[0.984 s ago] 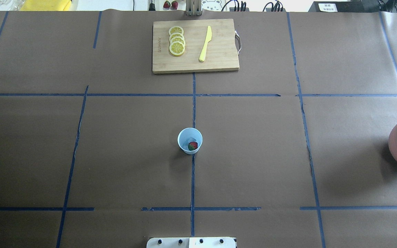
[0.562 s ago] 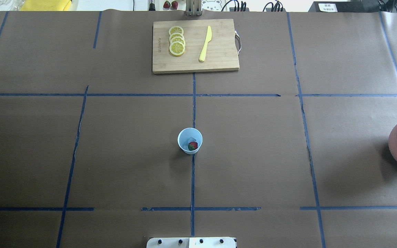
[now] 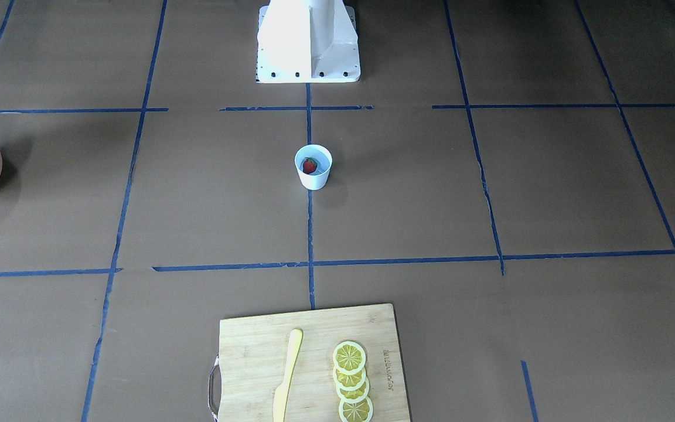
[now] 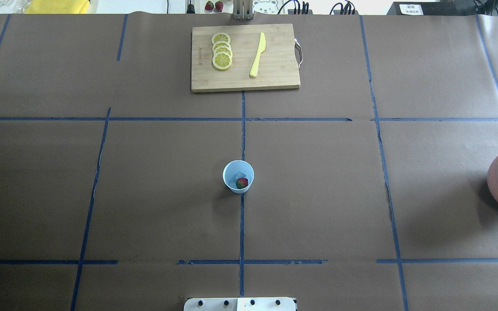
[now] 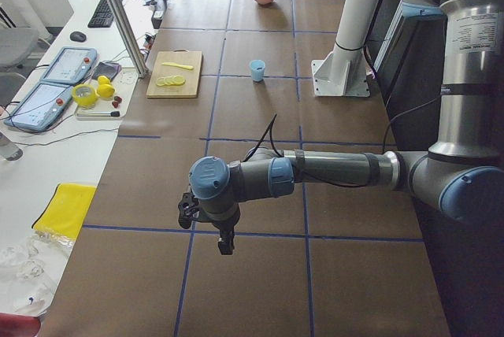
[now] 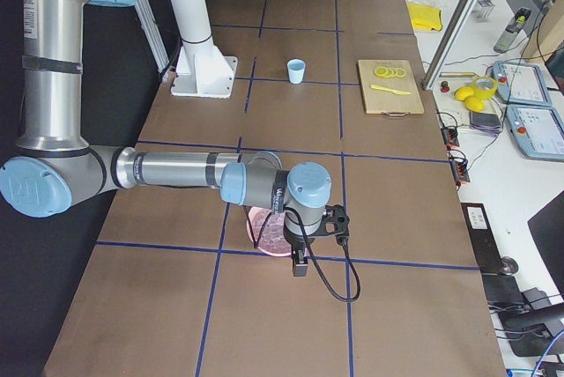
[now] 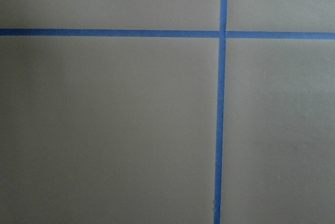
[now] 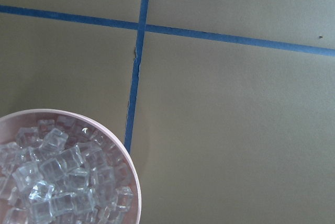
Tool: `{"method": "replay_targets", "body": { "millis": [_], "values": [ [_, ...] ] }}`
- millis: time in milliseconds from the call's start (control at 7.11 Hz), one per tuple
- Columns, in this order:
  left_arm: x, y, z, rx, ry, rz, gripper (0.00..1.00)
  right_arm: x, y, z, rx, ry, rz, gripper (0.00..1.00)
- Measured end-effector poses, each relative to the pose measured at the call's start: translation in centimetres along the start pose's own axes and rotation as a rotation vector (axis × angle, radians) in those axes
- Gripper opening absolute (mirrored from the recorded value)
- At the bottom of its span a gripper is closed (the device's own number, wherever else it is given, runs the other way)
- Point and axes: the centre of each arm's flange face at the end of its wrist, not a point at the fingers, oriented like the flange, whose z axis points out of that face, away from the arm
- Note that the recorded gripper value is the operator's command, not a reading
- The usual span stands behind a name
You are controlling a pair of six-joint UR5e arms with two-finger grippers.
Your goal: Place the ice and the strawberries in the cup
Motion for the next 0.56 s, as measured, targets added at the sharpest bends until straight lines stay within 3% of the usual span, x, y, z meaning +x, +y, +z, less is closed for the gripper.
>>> {"method": "replay_targets", "body": {
  "millis": [562],
  "values": [
    [-0.9,3.0,2.7,0.101,-0.016,0.138,1.0,-0.4,0.1,1.5,-0.03,-0.002,-0.011,1.0]
  ]
}}
